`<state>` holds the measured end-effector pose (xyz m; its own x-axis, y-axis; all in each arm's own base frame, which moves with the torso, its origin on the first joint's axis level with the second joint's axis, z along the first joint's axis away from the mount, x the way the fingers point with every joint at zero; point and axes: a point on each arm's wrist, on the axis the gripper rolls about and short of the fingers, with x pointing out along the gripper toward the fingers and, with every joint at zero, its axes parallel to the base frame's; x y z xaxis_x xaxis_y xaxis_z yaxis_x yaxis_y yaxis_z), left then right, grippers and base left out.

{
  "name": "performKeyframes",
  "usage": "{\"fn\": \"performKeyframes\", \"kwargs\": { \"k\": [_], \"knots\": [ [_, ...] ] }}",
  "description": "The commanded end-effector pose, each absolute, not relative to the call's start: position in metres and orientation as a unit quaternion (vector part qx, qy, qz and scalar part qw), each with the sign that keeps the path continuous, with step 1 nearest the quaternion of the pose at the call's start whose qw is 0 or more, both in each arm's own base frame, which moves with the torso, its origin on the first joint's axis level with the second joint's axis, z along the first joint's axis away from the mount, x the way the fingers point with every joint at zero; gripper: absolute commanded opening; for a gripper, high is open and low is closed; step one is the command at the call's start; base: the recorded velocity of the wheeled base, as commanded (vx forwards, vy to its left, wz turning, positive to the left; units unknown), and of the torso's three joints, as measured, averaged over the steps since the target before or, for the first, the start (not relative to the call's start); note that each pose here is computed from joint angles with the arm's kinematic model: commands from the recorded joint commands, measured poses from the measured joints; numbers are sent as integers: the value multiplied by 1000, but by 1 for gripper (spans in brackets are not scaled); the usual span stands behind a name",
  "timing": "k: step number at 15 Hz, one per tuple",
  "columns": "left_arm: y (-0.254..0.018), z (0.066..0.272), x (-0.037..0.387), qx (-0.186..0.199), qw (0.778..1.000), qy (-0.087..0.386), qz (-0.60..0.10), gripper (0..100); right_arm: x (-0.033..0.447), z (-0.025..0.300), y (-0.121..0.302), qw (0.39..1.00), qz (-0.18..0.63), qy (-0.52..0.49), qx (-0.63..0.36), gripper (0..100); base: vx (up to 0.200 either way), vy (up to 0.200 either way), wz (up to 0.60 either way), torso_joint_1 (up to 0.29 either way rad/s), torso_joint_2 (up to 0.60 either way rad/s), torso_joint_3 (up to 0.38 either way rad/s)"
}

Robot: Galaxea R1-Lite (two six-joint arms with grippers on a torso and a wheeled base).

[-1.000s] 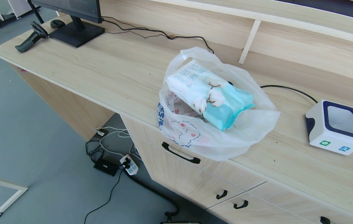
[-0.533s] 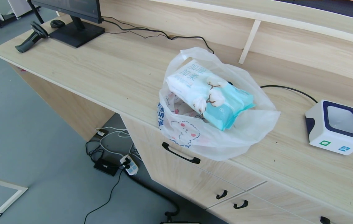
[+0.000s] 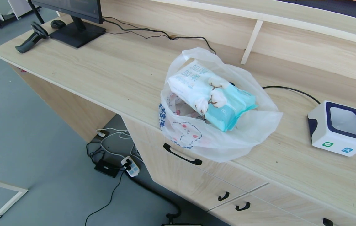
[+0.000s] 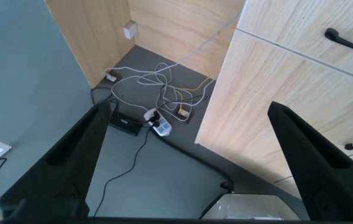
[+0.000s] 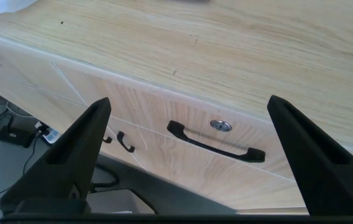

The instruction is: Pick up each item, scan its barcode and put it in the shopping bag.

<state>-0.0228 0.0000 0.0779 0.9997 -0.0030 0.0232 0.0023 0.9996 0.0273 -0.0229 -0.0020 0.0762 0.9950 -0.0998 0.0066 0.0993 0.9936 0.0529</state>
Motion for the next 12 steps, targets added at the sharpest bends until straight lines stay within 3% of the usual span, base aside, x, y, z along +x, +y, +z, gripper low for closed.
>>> {"fn": "performKeyframes", "kwargs": {
  "k": [1,6,12],
  "knots": [
    [0,78,-23,14,1000,-11,-1,100,-23,76,-2,998,-50,-4,26,100,0,0,0,0,0,0],
    [0,78,-23,14,1000,-12,-1,100,-23,76,-2,999,-47,-1,-5,100,0,0,0,0,0,0],
    [0,78,-23,14,1000,-11,-1,100,-23,76,-2,999,-46,-3,23,100,0,0,0,0,0,0]
  ]
}}
